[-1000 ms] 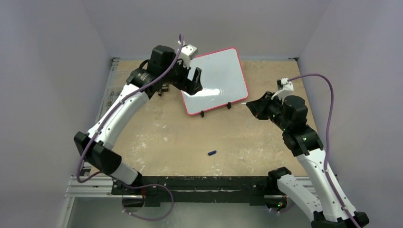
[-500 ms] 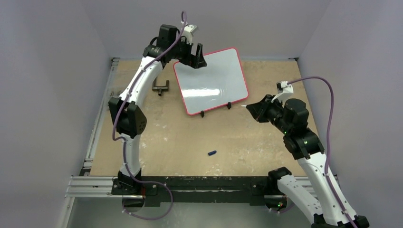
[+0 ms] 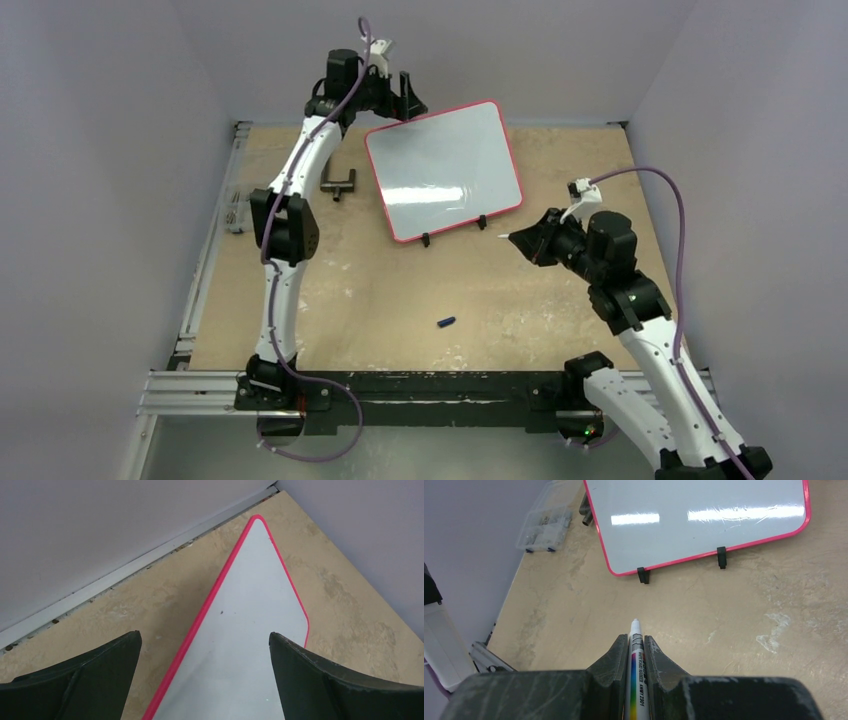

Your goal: Write a sentence on the whiteboard

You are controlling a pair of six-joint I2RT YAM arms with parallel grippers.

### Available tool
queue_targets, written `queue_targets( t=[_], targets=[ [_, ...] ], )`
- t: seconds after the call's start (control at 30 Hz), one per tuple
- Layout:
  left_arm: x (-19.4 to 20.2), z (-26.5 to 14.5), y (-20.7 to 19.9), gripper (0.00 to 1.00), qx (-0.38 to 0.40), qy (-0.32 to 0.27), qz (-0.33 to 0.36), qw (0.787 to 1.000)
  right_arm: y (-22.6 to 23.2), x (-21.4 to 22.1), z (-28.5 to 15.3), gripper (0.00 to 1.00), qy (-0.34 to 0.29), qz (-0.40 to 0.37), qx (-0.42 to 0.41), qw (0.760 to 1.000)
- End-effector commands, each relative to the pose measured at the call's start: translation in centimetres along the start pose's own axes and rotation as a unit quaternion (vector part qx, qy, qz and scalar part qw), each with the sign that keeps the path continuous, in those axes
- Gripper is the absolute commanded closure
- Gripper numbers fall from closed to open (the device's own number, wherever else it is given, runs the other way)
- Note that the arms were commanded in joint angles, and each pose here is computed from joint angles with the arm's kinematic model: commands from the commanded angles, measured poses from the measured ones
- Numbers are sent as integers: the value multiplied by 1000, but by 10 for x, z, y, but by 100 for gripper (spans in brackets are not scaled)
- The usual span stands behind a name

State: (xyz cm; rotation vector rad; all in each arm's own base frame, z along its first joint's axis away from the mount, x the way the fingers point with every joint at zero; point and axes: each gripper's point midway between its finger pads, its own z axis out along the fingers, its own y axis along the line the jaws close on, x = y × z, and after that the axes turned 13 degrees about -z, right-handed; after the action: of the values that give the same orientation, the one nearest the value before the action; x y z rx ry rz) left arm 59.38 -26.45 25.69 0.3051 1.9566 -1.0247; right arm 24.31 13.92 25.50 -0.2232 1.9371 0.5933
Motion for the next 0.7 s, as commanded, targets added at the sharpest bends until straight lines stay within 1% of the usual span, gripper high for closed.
queue_targets(
  t=[0.0,0.1,0.2,0.37,0.47,0.67],
  targets=[
    [-37,-4,10,0,19,-59,13,998,5,-10,6,100,-17,-15,-19,1000],
    [-39,-10,30,0,15,-67,-16,998,3,-8,10,100,-11,-17,-19,1000],
    [-36,-21,40,8,43,-57,-56,996,2,-5,15,100,-6,-18,-20,1000],
    [-12,-36,28,15,135,-4,-89,987,0,1,21,100,6,-17,-22,1000],
    [3,-41,30,22,144,25,-107,983,1,2,21,100,7,-16,-26,1000],
    [11,-57,24,27,165,24,-123,978,4,2,18,100,5,-13,-31,999]
  ],
)
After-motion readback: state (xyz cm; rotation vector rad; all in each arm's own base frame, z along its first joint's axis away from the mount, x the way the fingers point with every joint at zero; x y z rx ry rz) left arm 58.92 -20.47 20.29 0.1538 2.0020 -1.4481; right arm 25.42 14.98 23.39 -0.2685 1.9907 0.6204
